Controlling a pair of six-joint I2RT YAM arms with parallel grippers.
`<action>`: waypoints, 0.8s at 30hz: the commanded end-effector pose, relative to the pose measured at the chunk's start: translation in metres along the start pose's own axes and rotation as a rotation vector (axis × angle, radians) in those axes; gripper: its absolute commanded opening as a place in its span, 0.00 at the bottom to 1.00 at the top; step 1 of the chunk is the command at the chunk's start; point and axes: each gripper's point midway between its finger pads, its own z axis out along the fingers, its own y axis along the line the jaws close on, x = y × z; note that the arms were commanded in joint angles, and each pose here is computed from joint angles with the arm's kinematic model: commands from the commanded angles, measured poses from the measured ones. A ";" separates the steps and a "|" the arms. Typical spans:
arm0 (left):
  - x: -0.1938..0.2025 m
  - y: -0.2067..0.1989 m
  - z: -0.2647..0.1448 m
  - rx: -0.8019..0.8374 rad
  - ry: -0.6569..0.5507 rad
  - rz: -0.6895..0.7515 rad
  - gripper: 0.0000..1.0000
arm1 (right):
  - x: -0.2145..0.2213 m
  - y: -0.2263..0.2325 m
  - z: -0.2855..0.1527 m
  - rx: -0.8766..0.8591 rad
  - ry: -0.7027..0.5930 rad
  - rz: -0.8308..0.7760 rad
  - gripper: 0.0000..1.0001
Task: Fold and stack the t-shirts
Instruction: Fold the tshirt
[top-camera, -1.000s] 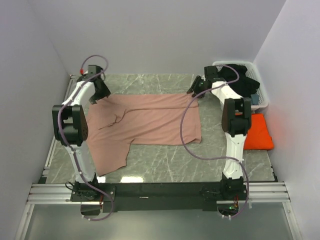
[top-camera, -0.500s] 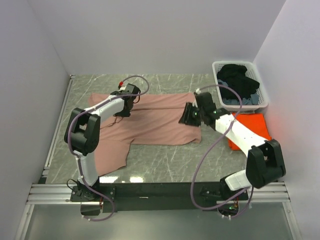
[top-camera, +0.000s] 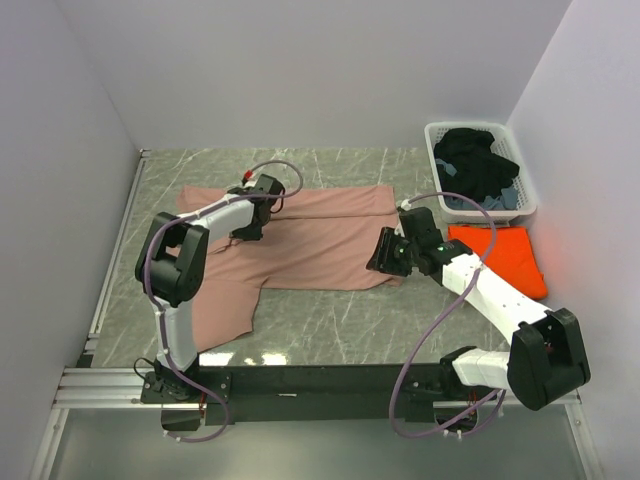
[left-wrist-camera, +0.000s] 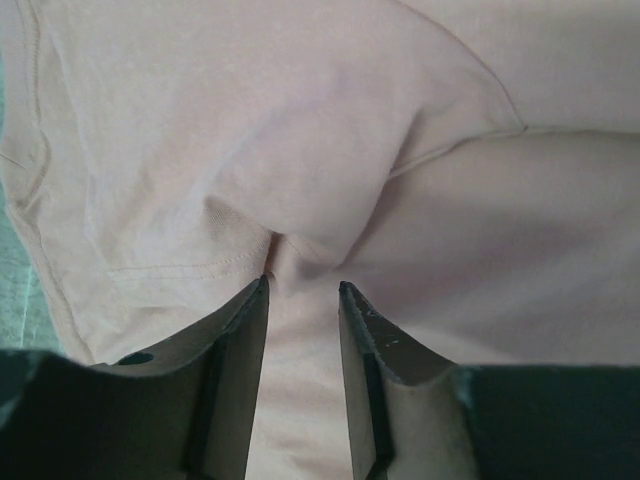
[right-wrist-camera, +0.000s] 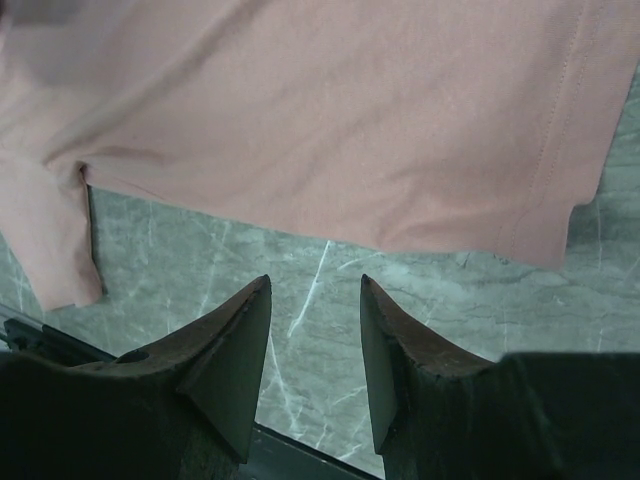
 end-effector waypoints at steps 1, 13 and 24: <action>-0.001 -0.003 0.001 0.008 -0.015 0.019 0.39 | -0.005 0.001 -0.002 -0.002 -0.029 -0.018 0.48; 0.001 -0.004 0.015 -0.025 -0.009 0.050 0.35 | 0.002 -0.009 -0.002 0.028 -0.015 -0.044 0.48; -0.001 0.000 0.015 -0.016 0.007 0.043 0.17 | 0.002 -0.009 -0.002 0.027 -0.018 -0.044 0.48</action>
